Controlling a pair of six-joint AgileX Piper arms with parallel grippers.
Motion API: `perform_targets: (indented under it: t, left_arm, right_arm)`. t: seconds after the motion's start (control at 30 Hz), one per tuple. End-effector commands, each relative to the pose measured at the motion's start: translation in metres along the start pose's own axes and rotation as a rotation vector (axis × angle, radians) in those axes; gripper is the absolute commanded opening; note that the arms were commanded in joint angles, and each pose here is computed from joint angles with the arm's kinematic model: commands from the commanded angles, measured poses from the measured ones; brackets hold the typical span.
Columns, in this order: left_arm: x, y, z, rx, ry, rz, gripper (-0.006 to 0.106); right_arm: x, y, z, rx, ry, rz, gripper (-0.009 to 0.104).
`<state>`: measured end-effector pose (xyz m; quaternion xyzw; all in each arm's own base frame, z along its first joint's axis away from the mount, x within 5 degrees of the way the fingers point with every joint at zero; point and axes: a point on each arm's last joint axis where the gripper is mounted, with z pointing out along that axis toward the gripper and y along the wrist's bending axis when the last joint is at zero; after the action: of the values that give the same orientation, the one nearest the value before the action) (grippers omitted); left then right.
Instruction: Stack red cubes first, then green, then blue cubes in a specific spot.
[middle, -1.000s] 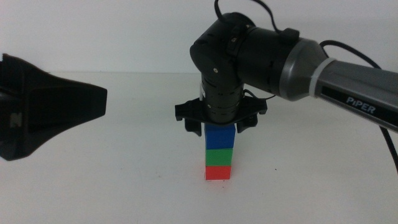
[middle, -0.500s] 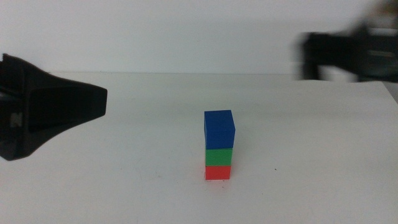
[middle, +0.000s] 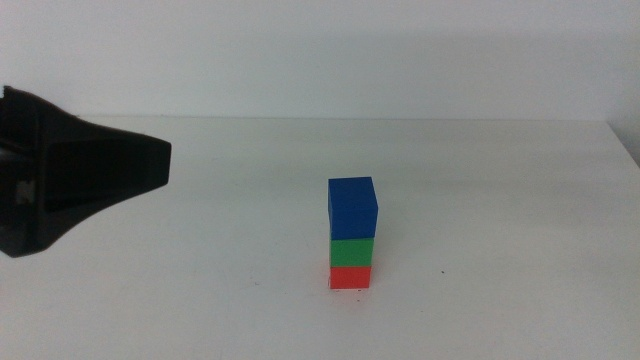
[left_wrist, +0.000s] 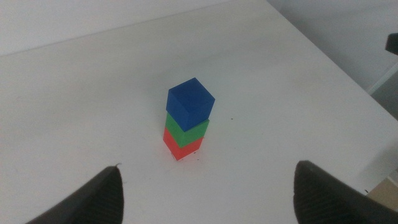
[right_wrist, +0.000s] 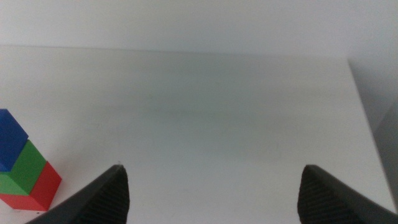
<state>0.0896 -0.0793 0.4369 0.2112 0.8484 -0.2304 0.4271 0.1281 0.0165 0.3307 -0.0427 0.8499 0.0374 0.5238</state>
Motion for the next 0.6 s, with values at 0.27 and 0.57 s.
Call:
perform_targets:
  t: [0.27,0.57]
  left_arm:
    - [-0.002,0.004,-0.001,-0.043,-0.025,0.031,0.094]
    - [0.0,0.013,0.007,-0.113,-0.047,0.053,0.094]
  right_arm:
    - [-0.001,-0.001,-0.002,0.001,-0.053,-0.034,0.092]
    - [-0.001,-0.001,-0.002,0.001,-0.053,-0.034,0.093]
